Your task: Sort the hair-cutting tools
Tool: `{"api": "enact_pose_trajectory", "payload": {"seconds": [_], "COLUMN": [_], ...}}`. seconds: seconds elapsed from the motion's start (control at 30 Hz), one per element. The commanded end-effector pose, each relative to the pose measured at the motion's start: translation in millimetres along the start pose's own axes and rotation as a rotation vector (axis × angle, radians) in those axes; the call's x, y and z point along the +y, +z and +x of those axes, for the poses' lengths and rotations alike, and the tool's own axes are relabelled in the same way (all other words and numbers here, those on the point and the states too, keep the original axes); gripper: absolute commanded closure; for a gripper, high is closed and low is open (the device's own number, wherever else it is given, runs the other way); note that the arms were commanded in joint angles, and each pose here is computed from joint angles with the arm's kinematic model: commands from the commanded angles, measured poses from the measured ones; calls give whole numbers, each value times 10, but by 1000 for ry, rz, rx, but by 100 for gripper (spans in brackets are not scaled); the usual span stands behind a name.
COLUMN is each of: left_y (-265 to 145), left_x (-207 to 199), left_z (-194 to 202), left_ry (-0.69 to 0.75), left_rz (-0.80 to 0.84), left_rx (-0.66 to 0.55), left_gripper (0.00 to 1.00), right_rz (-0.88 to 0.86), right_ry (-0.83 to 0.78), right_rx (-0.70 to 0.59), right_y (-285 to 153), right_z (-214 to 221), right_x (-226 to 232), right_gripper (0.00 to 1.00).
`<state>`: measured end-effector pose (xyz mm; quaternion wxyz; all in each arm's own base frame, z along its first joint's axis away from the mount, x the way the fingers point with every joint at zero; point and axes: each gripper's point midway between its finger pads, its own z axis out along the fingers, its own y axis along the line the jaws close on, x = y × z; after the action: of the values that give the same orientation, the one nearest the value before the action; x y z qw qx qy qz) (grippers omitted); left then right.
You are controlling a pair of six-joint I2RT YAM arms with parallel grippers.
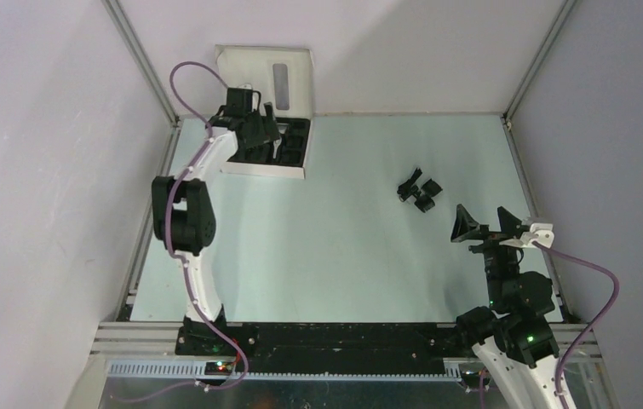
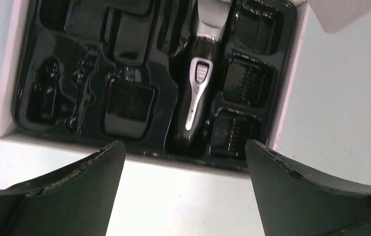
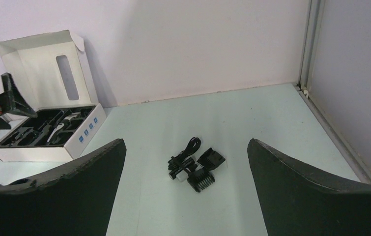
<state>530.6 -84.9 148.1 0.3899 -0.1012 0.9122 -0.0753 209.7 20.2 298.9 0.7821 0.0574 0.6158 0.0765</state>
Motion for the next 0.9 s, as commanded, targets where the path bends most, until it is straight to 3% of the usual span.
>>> {"api": "enact_pose_trajectory", "payload": {"seconds": [0.0,0.4,0.87], "left_y": [136,594,399], "left_x": [11,-60,-159], "left_z": [-206,125,532], "left_ry": [41,-47,-180], "left_rz": [-25,-1,57], "left_rx": [-34,100,171], "left_gripper": [0,0,0], "right_rz": [-14,-12,-11], "right_ry": [-7,-19,-15], "right_rx": [-8,14,2], "right_y": [23,44,32], "right_z": [-53,1,-28], "right_x": [36,38,34], "right_gripper": [1,1,1]}}
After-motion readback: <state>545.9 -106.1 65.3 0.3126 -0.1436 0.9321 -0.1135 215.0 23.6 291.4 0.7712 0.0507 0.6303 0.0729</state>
